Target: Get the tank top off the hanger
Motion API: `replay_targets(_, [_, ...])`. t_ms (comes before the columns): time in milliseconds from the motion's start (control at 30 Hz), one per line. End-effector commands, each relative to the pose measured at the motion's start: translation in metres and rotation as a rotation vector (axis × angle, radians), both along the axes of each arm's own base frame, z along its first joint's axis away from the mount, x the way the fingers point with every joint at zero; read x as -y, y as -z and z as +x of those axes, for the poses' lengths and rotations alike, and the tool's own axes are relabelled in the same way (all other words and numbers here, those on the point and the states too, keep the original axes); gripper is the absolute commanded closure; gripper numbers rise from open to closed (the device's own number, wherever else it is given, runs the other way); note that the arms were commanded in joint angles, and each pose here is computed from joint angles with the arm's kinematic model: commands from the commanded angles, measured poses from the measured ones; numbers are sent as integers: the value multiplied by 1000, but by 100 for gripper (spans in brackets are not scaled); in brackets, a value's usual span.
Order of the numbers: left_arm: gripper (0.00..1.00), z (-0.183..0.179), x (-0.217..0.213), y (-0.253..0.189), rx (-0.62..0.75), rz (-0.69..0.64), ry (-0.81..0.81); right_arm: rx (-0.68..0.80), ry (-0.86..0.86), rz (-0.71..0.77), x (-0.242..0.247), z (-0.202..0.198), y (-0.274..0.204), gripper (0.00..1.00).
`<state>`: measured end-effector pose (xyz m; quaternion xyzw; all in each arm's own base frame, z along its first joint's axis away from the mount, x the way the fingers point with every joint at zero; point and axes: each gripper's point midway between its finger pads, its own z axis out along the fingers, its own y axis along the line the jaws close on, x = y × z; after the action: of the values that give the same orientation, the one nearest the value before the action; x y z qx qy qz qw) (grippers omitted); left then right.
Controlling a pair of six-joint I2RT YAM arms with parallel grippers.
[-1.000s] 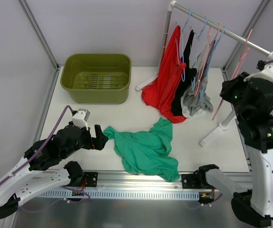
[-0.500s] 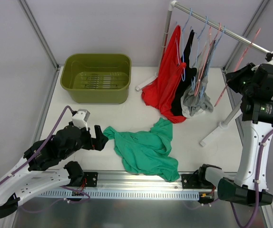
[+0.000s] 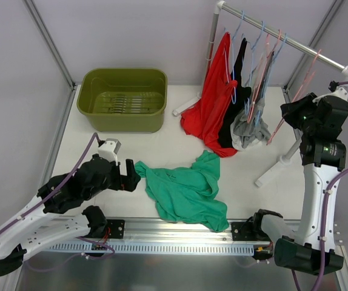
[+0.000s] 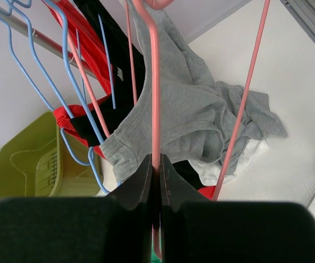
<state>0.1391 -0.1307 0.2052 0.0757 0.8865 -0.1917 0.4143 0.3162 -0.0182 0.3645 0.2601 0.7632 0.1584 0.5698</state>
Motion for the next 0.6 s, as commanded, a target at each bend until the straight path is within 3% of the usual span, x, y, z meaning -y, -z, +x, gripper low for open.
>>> replay_targets(0, [1, -2, 11, -3, -14, 9, 52, 82, -30, -16, -4, -3, -22, 100])
replay_targets(33, [1, -1, 13, -3, -18, 10, 53, 80, -45, -12, -7, -4, -20, 87])
replay_targets(100, [1, 0, 21, -3, -40, 10, 68, 88, -65, -8, -11, -9, -21, 51])
replay_targets(133, [1, -2, 30, -7, -46, -11, 95, 110, -71, -10, -14, -15, -27, 25])
replay_targets(200, [1, -3, 48, -14, -51, -13, 143, 130, -70, -24, -15, -24, -34, 5])
replay_targets(233, [1, -2, 53, -16, -41, -4, 148, 137, -65, -31, -15, -30, -37, 1])
replay_targets(400, [1, -1, 112, -13, -53, 92, 274, 140, -9, -123, -11, -85, -48, 0])
replay_targets(567, [1, -9, 168, 31, -137, 202, 417, 154, -27, -242, -22, -160, -38, 0])
